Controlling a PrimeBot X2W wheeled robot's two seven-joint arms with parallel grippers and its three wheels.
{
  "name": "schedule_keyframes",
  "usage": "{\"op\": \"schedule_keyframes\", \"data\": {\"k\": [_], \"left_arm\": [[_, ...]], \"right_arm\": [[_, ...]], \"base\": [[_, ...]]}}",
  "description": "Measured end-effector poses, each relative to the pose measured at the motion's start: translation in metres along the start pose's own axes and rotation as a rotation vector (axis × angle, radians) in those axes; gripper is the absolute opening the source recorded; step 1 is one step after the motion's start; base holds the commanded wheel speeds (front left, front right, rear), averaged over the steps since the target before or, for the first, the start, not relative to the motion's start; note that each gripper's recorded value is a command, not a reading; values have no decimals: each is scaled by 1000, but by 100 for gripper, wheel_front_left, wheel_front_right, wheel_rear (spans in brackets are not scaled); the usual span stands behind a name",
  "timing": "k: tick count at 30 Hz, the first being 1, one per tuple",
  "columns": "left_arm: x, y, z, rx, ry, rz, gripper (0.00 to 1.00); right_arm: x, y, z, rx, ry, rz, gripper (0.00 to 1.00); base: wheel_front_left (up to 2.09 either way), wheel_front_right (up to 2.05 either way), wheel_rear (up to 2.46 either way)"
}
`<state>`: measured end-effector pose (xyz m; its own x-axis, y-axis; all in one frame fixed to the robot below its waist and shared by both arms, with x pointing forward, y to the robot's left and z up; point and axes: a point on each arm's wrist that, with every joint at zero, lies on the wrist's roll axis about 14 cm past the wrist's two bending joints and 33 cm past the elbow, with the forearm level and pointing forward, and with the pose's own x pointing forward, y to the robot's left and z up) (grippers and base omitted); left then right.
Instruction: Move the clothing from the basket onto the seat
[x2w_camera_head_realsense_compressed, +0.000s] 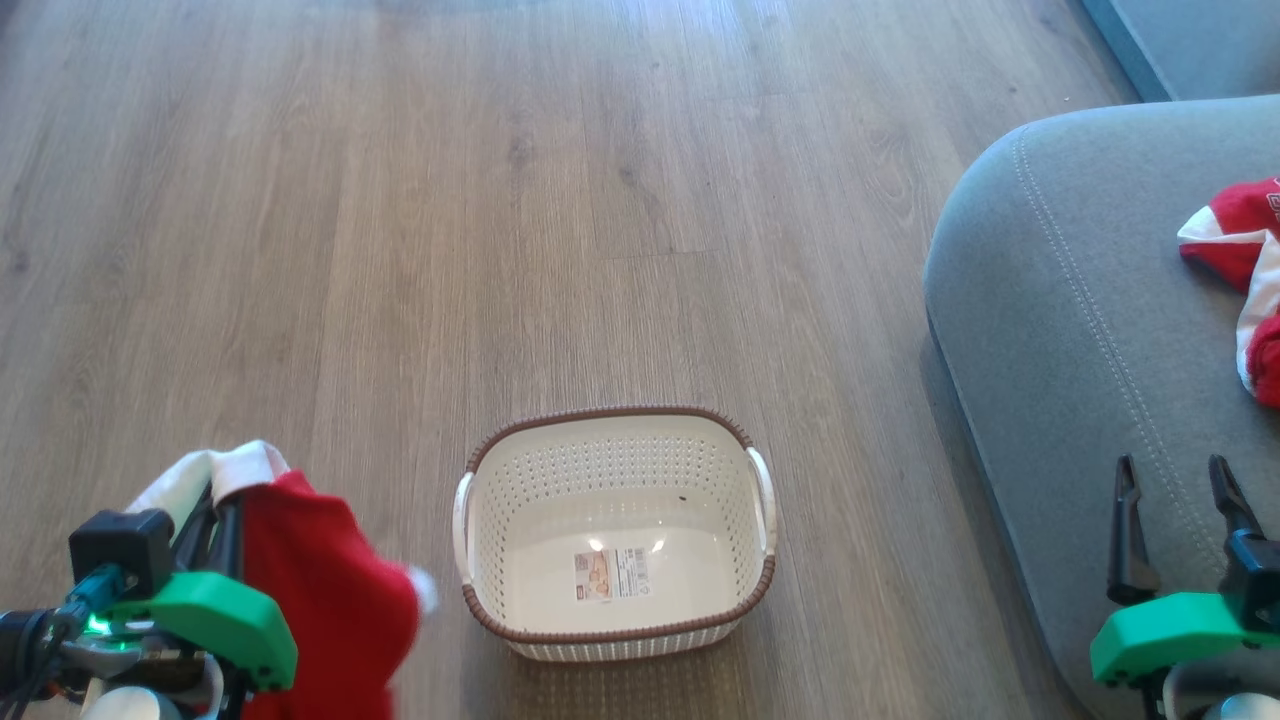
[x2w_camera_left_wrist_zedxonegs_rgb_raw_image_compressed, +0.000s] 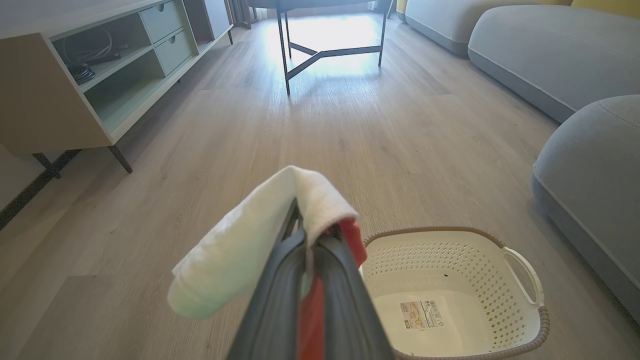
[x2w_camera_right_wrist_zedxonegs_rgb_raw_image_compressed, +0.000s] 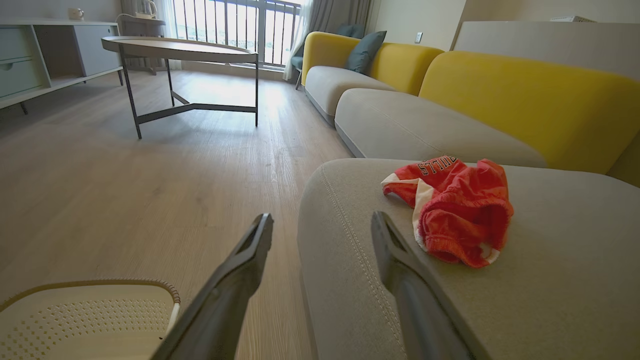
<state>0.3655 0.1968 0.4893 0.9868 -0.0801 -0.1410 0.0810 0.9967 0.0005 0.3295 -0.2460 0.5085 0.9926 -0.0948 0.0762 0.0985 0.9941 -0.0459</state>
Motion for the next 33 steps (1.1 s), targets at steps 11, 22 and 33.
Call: {"op": "schedule_keyframes", "data": {"k": [11, 22, 33], "left_arm": [[0, 1, 4, -19, -11, 6, 0], [4, -22, 17, -31, -39, -63, 0], [23, -111, 74, -6, -179, -350, 0]], "right_arm": [[1, 2, -4, -11, 16, 29, 100], [15, 55, 8, -39, -18, 258, 100], [30, 197, 63, -57, -183, 752, 100]], "base": [[0, 0, 0], [0, 0, 0], [0, 0, 0]]}}
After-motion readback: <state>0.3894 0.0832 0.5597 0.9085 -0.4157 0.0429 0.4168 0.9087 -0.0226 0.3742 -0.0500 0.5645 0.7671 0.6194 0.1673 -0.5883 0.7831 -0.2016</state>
